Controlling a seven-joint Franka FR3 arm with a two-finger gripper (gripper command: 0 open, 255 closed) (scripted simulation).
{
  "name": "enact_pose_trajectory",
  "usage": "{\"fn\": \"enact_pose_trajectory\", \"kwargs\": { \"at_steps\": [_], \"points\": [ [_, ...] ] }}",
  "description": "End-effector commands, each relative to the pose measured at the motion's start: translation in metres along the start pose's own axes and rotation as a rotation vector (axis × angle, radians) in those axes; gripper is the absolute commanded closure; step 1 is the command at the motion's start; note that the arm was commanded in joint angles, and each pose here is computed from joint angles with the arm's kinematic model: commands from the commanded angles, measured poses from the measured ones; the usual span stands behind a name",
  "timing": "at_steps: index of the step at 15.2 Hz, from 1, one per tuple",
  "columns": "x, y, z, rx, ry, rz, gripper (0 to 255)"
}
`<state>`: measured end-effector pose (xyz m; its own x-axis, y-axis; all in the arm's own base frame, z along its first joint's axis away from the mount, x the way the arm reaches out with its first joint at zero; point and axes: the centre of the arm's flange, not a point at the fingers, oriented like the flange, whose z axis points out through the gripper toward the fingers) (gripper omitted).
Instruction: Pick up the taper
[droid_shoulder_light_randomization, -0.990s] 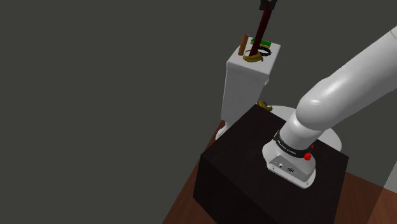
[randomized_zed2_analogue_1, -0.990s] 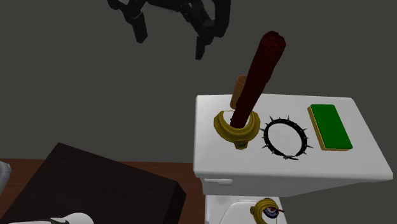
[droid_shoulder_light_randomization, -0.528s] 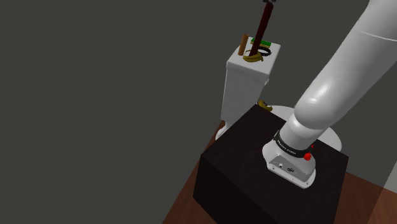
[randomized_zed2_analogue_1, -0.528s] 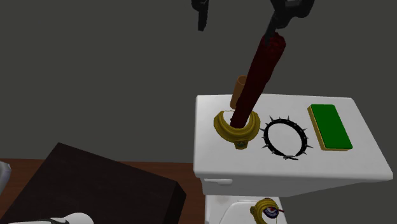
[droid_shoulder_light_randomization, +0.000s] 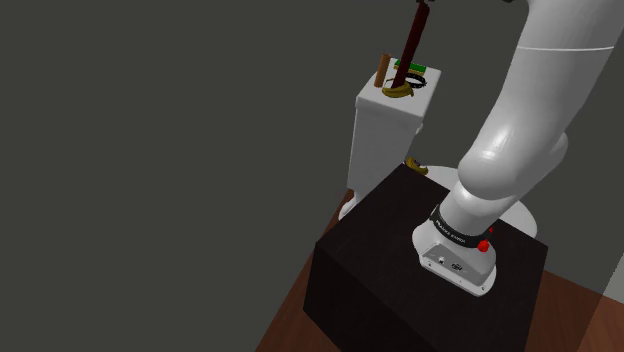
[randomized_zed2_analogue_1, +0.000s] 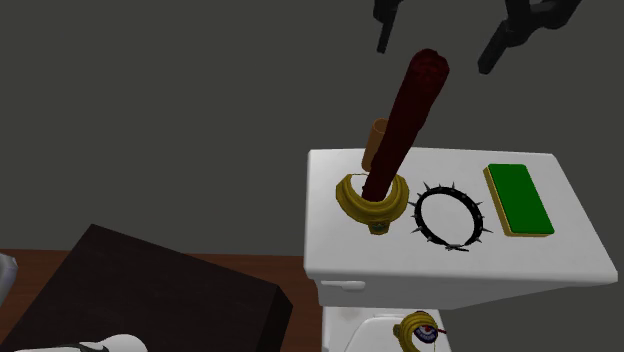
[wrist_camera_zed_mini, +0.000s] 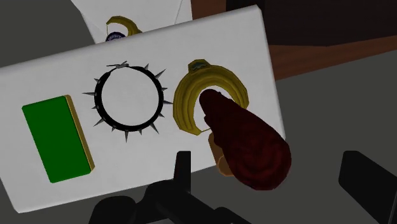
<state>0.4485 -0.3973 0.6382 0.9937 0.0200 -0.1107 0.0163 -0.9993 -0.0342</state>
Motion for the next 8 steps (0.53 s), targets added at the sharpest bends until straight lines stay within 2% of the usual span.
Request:
{"fn": "enact_pose_trajectory", "kwargs": {
  "at_steps": [1,6,7,8],
  "points": [
    [0.002,0.001,0.010,-0.001,0.000,-0.001,0],
    [0.004,0.002,0.023,-0.001,0.000,-0.001,0],
    [0.004,0.002,0.023,-0.001,0.000,-0.001,255],
    [0.004,0.002,0.023,-0.001,0.000,-0.001,255]
  ]
}}
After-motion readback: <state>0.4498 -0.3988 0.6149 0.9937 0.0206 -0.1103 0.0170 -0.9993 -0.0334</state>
